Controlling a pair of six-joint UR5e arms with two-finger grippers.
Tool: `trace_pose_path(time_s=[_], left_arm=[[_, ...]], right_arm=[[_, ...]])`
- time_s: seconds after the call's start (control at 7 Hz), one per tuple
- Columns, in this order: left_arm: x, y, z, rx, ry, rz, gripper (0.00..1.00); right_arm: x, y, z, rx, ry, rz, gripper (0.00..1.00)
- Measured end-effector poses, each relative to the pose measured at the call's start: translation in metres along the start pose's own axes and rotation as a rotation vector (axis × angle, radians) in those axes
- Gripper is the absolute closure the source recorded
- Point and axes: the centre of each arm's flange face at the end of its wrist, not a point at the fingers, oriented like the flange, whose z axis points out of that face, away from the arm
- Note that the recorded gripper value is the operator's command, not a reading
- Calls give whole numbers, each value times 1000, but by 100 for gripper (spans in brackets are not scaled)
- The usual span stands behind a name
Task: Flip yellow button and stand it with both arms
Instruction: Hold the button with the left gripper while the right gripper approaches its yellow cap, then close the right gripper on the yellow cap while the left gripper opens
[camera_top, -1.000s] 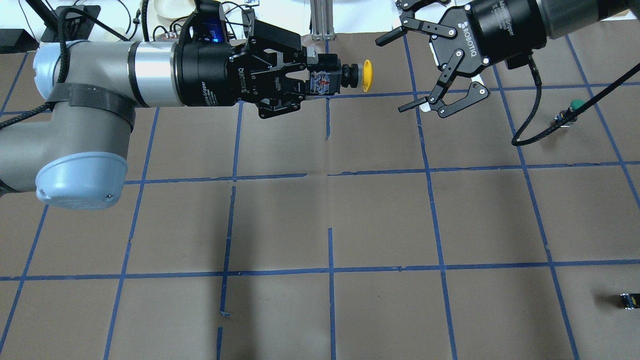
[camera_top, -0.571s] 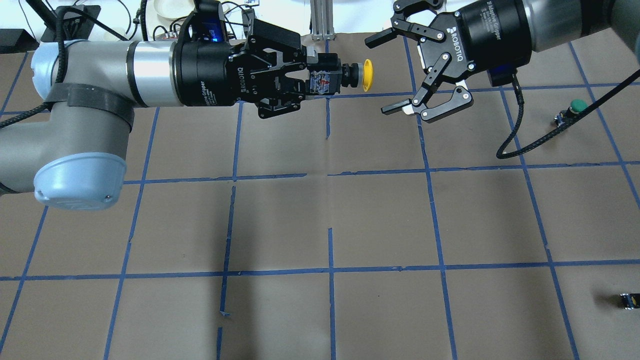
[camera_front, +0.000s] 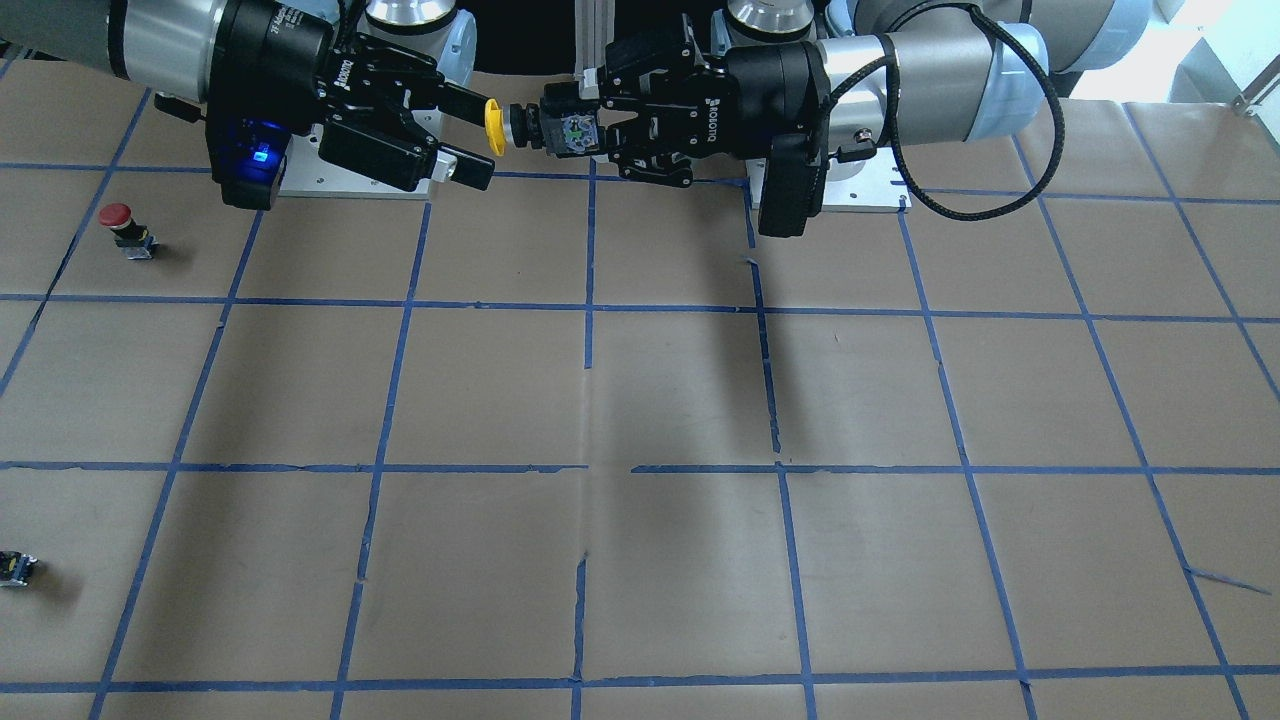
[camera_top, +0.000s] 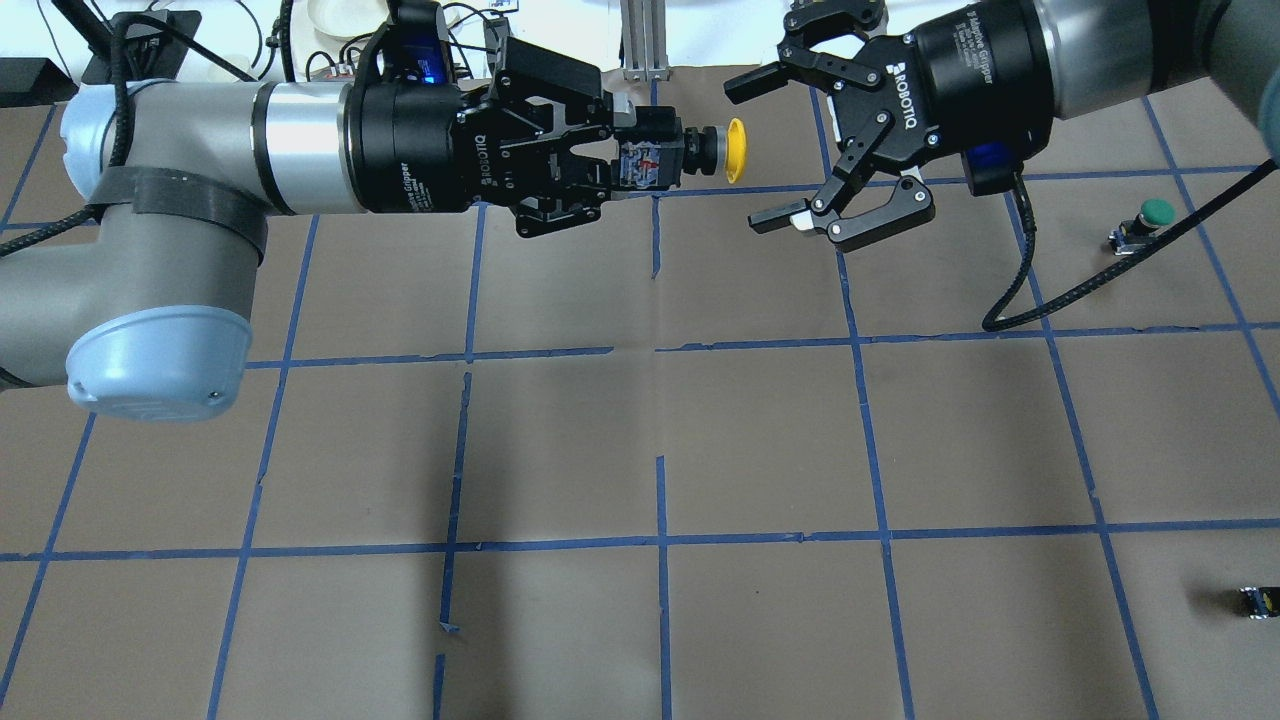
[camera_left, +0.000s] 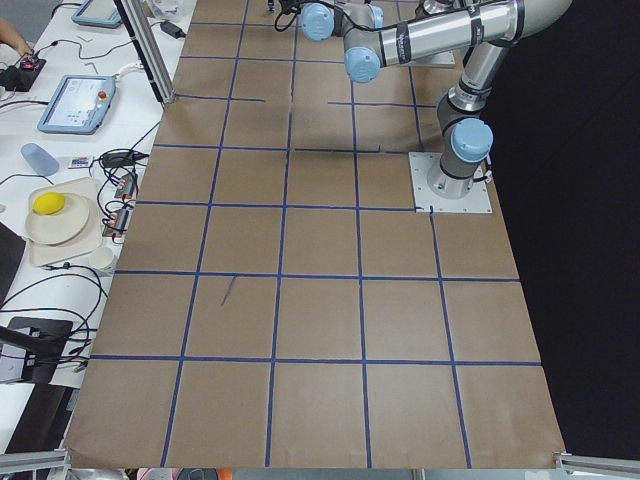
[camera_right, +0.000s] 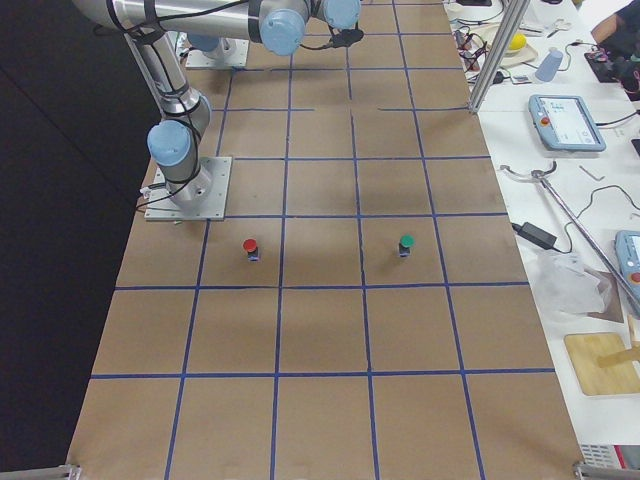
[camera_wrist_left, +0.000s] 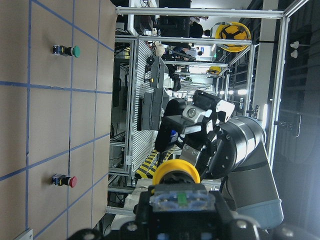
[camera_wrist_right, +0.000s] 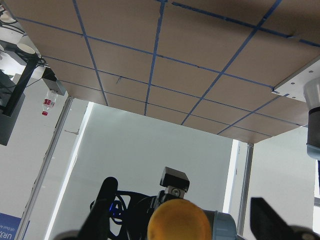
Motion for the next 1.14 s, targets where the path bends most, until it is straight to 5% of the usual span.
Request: trace_pose_path(time_s=[0.29, 0.71, 1.0, 1.14], left_arm=[[1, 1, 0, 0, 0, 1, 86], [3, 3, -1, 1, 0, 3, 86], [3, 3, -1, 1, -1, -4, 86], [3, 3, 0, 1, -2, -8, 71]], right_arm=[[3, 4, 2, -24, -4, 19, 4], [5, 6, 2, -39, -5, 37, 56], [6, 7, 1, -40, -6, 40, 69], [6, 7, 1, -40, -8, 39, 71]])
